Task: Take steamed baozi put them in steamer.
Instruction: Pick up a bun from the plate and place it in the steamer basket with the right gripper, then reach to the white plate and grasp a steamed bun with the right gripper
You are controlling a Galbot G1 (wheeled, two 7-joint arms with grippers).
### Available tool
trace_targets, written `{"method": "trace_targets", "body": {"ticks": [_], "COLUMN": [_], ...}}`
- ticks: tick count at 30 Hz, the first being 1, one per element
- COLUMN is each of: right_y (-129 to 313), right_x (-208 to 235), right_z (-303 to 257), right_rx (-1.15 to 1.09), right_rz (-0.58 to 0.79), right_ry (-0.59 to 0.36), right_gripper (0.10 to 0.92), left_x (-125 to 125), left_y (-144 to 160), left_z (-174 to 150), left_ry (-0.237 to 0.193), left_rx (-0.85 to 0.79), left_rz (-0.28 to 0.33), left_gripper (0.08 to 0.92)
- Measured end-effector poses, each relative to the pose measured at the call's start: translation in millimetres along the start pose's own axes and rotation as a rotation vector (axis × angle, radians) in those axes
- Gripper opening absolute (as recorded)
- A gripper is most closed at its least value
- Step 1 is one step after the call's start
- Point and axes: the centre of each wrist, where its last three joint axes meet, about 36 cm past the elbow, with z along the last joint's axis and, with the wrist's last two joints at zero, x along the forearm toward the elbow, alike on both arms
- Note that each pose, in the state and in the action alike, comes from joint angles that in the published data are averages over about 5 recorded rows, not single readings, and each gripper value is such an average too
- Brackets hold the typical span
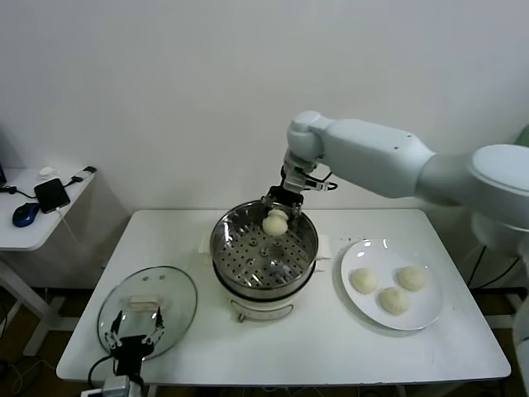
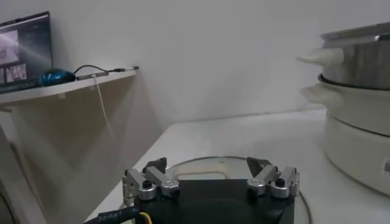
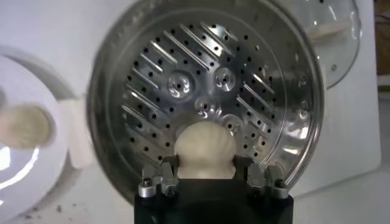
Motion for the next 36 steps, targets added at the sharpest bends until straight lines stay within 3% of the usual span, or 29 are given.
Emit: {"method": "trace_targets", "body": {"ticks": [9, 17, 27, 36], "right_y": [-8, -8, 20, 155], "right_x": [-36, -35, 60, 141], "right_z": [11, 17, 35, 32], "right_rx": [0.006, -0.015, -0.088, -0.346], "right_rz": [-0.008, 0.014, 0.057, 0.045], "right_ry": [-0.017, -0.031, -0.054, -0.017], "right_gripper": [0.635, 0.808, 0.823, 0.823], "left_x": [-2, -2, 0, -3], "left_y": [2, 2, -1, -5], "left_z": [-1, -3, -9, -10], "left_ry": [-0.003, -0.007, -0.014, -0.022], "left_rx": [-0.001, -0.001, 0.004, 0.008], "left_rz": [-0.002, -0.003, 0.003, 0.015], "left_gripper": [0.823, 0.823, 0.823, 0.823]}}
